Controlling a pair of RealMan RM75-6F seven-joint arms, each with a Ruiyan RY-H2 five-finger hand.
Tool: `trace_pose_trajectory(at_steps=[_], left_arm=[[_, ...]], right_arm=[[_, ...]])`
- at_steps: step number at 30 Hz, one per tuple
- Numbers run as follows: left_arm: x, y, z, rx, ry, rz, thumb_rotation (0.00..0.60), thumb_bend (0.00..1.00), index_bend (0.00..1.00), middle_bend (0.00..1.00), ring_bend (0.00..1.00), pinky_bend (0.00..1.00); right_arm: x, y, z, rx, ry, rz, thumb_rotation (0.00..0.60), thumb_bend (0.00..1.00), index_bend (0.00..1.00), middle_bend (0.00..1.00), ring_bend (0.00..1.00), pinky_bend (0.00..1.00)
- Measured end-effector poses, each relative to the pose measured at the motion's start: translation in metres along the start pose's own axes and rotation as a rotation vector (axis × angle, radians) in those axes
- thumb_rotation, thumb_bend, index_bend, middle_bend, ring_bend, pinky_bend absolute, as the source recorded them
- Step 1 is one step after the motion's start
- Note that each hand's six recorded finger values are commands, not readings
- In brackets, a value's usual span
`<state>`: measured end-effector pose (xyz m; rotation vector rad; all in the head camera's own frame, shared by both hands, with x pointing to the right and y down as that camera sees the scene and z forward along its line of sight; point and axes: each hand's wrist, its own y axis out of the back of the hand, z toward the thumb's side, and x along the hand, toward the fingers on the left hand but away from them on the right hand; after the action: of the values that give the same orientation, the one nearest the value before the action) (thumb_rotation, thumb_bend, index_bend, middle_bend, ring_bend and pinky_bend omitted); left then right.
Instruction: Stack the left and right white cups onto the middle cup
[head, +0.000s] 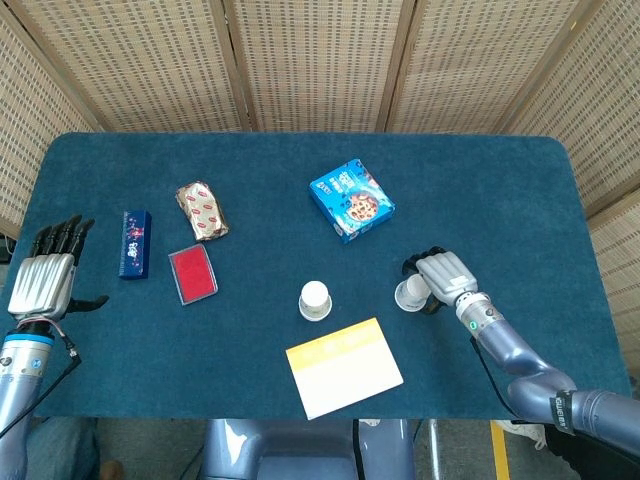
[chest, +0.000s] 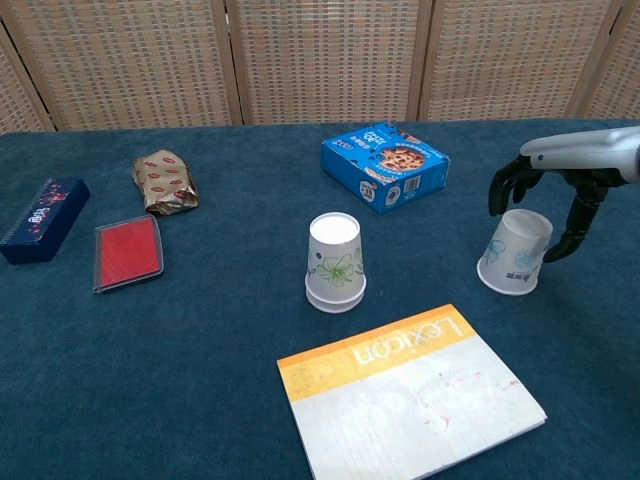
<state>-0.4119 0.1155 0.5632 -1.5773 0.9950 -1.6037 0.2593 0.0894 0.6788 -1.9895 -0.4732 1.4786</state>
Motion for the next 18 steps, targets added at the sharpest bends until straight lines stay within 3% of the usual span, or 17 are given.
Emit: trace_pose_trajectory(at_steps=[10, 18], left_arm=[[0.0007, -0.0035, 0.0039, 0.007, -0.020, -0.014, 0.600, 0.00, 0.00, 0.00, 0.00, 0.00], [-0.0002, -0.0043, 0.0054, 0.006, -0.027, -0.019, 0.600, 0.00, 0.00, 0.00, 0.00, 0.00]], right_arm=[[-0.0088, -0.0033, -0.0023, -0.020, -0.011, -0.013, 0.600, 0.36, 0.51, 0.50, 0.39, 0.27], [-0.0080, 0.0030, 0.0016, -0.019, 0.009, -0.032, 0.600, 0.41, 0.51, 0.51, 0.40, 0.28]])
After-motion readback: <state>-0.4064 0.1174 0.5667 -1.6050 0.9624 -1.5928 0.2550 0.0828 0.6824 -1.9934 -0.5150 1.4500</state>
